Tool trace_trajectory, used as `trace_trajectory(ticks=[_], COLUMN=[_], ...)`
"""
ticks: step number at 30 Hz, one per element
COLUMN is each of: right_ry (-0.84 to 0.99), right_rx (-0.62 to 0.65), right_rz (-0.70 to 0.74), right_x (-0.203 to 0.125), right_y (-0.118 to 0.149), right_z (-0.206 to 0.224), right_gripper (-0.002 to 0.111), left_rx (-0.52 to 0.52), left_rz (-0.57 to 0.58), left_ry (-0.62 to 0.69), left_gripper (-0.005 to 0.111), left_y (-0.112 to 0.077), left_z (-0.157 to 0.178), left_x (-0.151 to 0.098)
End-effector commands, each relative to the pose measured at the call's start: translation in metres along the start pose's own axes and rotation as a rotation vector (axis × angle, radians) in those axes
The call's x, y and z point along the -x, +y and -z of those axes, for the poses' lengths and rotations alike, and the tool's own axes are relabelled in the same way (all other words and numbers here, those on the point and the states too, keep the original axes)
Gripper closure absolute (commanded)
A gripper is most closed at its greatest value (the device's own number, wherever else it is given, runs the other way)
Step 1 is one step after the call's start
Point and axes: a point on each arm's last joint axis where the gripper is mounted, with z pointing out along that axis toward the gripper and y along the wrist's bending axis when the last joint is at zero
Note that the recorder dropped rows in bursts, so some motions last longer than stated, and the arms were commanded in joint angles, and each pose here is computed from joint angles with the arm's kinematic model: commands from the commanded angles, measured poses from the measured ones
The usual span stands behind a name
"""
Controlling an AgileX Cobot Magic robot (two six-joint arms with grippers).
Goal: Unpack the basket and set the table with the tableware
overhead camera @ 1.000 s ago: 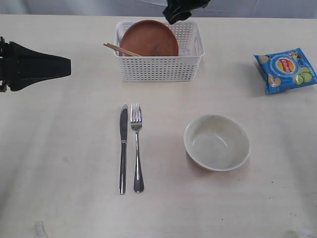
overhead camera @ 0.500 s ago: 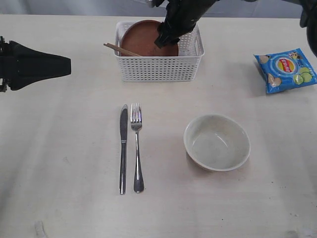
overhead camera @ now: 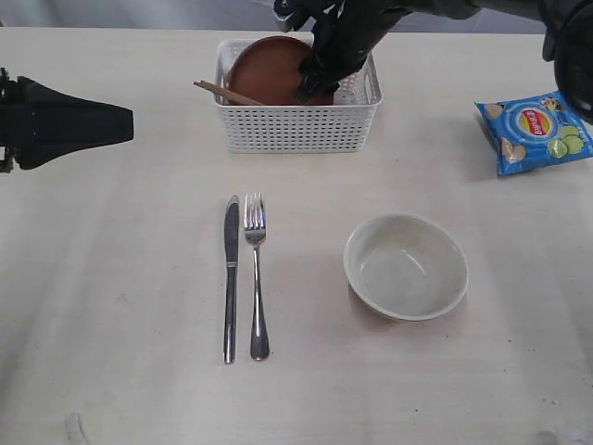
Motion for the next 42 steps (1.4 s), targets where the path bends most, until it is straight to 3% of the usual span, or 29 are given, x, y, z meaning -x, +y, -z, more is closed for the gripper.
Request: trace_trajectory(ticks=[1,4,5,12,26,30,32,38,40,42], right_ry=[0.015,0.022,0.022,-0.056,-0.072,-0.095,-0.112,-0.116,-0.107,-0.103], right_rx=[0.018,0.026,0.026,0.112,0.227,0.272,0.289,0.294,0.302,0.306], right_rz=[0.001,0.02,0.018,-0.109,-0.006,-0.094,-0.115,-0.111,-0.11,-0.109], right_x=[-0.002,-0.002,-0.002,0.007,0.039,0.049,0.054,0.057,0.057,0.056], right_y=[0.0,0.002,0.002,0.012,0.075,0.077,0.076,0.075,0.076,0.076], right_z=[-0.002,-0.001,-0.001,-0.002,0.001,0.008,0.012,0.016,0.016,0.016], right_gripper=[0.075,0.104,0.109,0.109,0.109,0.109,0.109,0.109,0.109,0.109], left_rx=[-0.009,-0.009,-0.009,-0.009,-0.001,0.008,0.056,0.436,0.45,0.366], left_rz=[0.014,0.014,0.014,0.014,0.014,0.014,0.017,0.124,0.122,0.142], left_ry=[-0.009,-0.009,-0.009,-0.009,-0.011,-0.013,-0.025,-0.207,-0.231,-0.189], left_gripper=[0.07,0.07,0.07,0.07,0.07,0.07,0.07,0.06,0.059,0.06], left_y=[-0.001,-0.001,-0.001,-0.001,0.0,0.001,0.005,0.044,0.053,0.061], left_z=[0.0,0.0,0.0,0.0,0.0,0.0,0.0,0.008,0.004,-0.009], left_x=[0.0,0.0,0.0,0.0,0.0,0.0,0.001,0.015,0.022,0.029])
